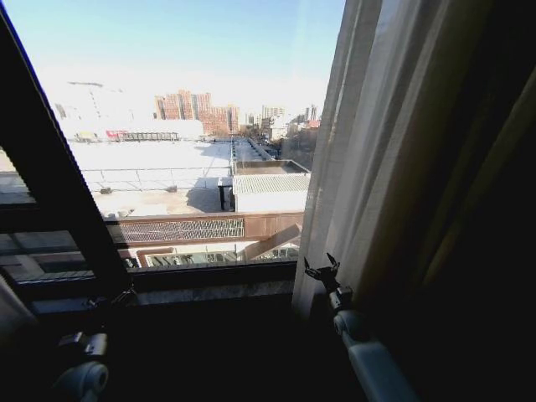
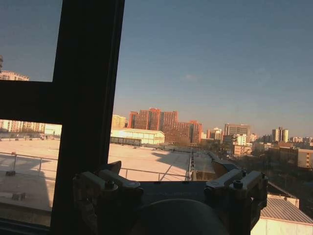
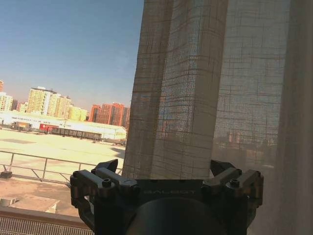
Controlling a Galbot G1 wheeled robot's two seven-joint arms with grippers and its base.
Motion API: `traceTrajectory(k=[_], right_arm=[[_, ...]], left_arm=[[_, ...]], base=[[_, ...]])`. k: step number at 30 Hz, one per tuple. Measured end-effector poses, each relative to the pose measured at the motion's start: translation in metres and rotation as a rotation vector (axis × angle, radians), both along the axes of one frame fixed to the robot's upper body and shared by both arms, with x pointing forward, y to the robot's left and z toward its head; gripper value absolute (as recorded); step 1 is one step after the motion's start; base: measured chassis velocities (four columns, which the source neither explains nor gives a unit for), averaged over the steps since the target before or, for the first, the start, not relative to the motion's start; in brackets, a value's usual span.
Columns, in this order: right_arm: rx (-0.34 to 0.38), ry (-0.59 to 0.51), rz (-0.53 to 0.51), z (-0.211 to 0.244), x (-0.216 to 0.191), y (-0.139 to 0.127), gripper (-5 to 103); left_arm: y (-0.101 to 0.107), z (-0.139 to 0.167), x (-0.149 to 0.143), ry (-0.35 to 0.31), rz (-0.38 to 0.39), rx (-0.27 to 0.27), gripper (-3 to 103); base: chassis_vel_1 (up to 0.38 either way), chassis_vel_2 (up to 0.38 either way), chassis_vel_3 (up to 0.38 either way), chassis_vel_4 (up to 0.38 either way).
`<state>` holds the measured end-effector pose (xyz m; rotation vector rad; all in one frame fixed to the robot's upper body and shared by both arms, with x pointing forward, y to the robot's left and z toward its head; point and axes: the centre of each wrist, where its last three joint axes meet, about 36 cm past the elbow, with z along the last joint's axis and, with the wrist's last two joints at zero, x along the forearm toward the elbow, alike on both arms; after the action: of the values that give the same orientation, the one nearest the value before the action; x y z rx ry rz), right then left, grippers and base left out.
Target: Open the curtains by pulling them apart, changing their state from closed to fully open.
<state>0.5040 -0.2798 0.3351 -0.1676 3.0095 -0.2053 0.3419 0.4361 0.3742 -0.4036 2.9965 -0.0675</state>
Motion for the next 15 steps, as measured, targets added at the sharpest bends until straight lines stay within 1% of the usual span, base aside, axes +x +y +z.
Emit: traceTrajectory(k=[4,5,6,8,9,12,14,15], right_arm=[[0.003,-0.001,0.004,0.002,0.011,0.006,100],[0.003,-0.001,0.004,0.002,0.014,0.006,103],[0.003,0.0,0.002,0.002,0.017,0.007,101],[0.003,0.0,0.002,0.002,0.019,0.007,101],[0.002,0.001,0.007,0.002,0.021,0.006,99],[-0.001,0.0,0.017,0.002,0.022,0.005,84],[-0.001,-0.001,0.017,0.002,0.022,0.005,84],[-0.002,-0.003,0.016,0.003,0.023,0.004,78]], left_arm=[[0.0,0.0,0.0,0.0,0.0,0.0,100],[0.0,0.0,0.0,0.0,0.0,0.0,100],[0.0,0.0,0.0,0.0,0.0,0.0,100],[0.0,0.0,0.0,0.0,0.0,0.0,100],[0.0,0.0,0.0,0.0,0.0,0.0,100],[0.0,0.0,0.0,0.0,0.0,0.0,100],[0.0,0.0,0.0,0.0,0.0,0.0,100],[0.0,0.0,0.0,0.0,0.0,0.0,100]], base=[[0.0,0.0,0.0,0.0],[0.0,0.0,0.0,0.0],[0.0,0.0,0.0,0.0],[0.0,0.0,0.0,0.0],[0.0,0.0,0.0,0.0],[0.0,0.0,0.0,0.0],[0.0,0.0,0.0,0.0],[0.0,0.0,0.0,0.0]])
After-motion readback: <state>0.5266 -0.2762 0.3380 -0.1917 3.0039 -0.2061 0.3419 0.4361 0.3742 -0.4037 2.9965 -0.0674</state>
